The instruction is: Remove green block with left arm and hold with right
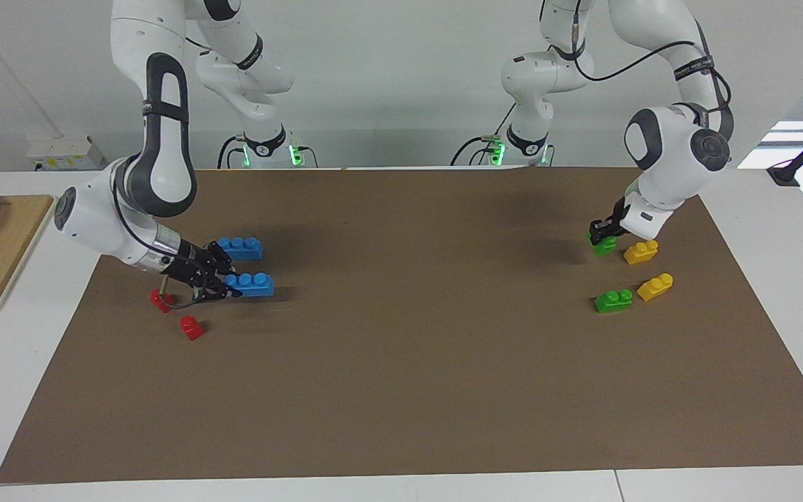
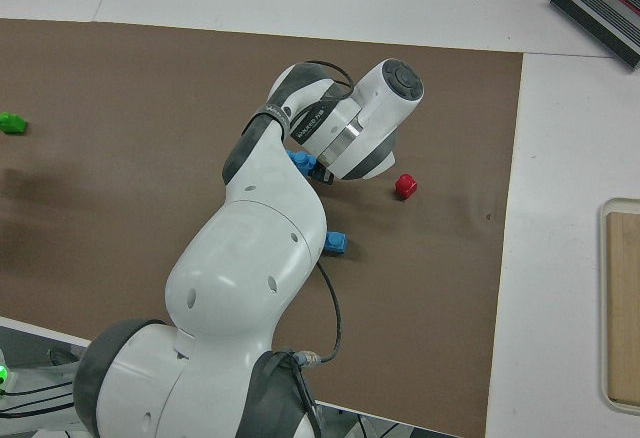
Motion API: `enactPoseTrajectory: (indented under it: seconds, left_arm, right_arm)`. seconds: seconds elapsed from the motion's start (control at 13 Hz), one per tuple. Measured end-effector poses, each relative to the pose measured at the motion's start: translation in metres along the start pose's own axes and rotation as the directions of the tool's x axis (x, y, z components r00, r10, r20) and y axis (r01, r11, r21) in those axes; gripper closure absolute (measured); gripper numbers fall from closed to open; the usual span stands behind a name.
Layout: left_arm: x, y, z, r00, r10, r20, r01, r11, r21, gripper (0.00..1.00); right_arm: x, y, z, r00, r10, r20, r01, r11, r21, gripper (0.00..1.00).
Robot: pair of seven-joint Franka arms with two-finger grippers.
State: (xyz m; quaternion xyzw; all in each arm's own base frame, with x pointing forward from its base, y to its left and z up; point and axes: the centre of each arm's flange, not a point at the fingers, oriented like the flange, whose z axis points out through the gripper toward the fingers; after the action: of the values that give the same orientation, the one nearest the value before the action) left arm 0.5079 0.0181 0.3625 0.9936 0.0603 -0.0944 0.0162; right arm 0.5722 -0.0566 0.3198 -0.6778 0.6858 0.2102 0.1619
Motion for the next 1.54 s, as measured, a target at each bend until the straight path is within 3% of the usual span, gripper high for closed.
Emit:
enactPoseTrajectory:
  seconds: [0.69, 0.92, 1.08, 1.15, 1.54]
  left_arm:
    - [-0.005, -0.001, 0.051, 0.998, 0.007, -0.059, -0.007, 1.0, 0.0, 0.65]
    - [-0.005, 0.003, 0.049, 0.998, 0.016, -0.053, -0.016, 1.0, 0.001, 0.32]
    - [0.0, 0.006, 0.023, 1.0, 0.019, -0.023, -0.019, 1.0, 0.002, 0.06]
    - [0.003, 0.007, 0.0, 1.0, 0.022, -0.01, -0.022, 1.0, 0.002, 0.0]
    - [0.0, 0.007, -0.087, 0.999, 0.021, -0.029, -0.021, 1.0, -0.001, 0.0]
  right_arm:
    - [0.03, 0.023, 0.029, 0.999, -0.04, -0.035, 0.04, 0.999, 0.009, 0.65]
    - [0.029, 0.023, 0.03, 0.999, -0.041, -0.035, 0.041, 0.999, 0.007, 0.65]
    - [0.029, 0.023, 0.031, 0.998, -0.046, -0.036, 0.047, 0.999, 0.007, 0.65]
    - [0.029, 0.023, 0.031, 0.998, -0.058, -0.037, 0.058, 0.998, 0.008, 0.65]
    - [0.028, 0.022, 0.031, 0.995, -0.096, -0.041, 0.097, 0.995, 0.013, 0.65]
